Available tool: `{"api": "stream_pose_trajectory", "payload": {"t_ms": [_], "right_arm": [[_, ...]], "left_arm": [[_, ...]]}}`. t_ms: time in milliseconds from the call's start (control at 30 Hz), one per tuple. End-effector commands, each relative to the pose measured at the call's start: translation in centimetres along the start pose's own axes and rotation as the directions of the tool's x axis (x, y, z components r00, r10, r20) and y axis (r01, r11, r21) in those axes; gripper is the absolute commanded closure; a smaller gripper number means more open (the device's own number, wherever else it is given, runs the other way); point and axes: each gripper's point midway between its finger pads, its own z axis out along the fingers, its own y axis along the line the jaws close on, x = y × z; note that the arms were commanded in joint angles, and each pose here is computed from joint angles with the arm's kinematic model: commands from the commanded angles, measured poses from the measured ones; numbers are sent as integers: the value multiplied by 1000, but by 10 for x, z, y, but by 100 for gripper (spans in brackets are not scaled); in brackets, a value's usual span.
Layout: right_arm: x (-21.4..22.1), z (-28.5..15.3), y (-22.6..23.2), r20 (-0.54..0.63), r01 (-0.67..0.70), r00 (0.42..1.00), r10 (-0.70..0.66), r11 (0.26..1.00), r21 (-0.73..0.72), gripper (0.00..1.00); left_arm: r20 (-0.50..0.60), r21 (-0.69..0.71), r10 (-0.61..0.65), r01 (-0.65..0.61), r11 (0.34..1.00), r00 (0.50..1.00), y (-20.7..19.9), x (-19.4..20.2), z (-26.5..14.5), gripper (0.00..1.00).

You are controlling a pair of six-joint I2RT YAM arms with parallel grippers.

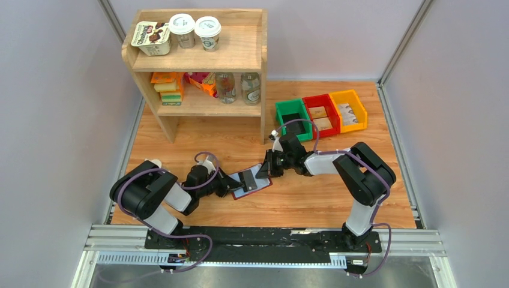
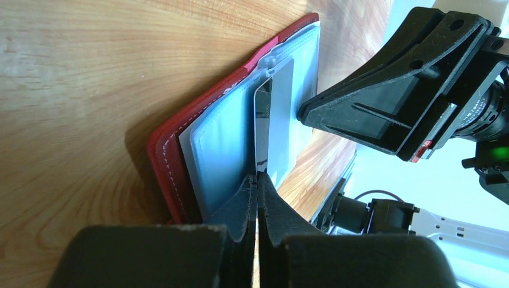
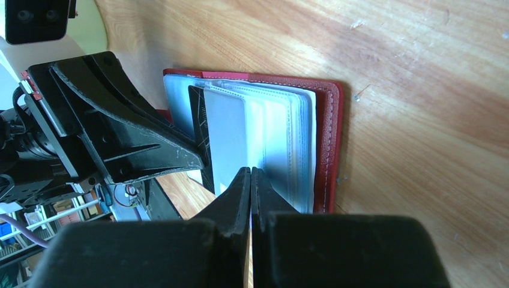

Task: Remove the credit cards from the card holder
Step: Remove the credit card from the card holder.

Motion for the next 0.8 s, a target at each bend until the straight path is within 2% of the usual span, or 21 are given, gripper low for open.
{"api": "stream_pose_trajectory", "payload": {"t_ms": [0,133,333,400,600,667,767], "right_arm": [[27,-1,-72,-41,-51,997,63,966,254,100],[26,-2,-72,-39,-53,997,65,965,255,100],[25,-2,-71,-39,-51,997,63,966,253,100],[25,-2,-70,-38,-50,997,62,967,250,100],[23,-3,-69,-33,-49,998,59,968,246,100],[23,-3,-69,-33,-50,998,60,968,246,100],[23,-3,-68,-34,-50,998,61,968,245,100]], "left_arm": [[21,-29,0,1,1000,1000,10,-3,-5,100],[25,-36,-2,3,999,1000,12,-5,-6,98],[19,-37,4,-4,999,1000,10,-6,-3,69],[18,-45,2,-1,999,1000,12,-5,-3,67],[9,-60,1,0,998,1000,16,-5,1,69],[9,-62,0,0,998,1000,17,-6,2,74],[21,-53,-1,2,999,1000,16,-8,3,94]]}}
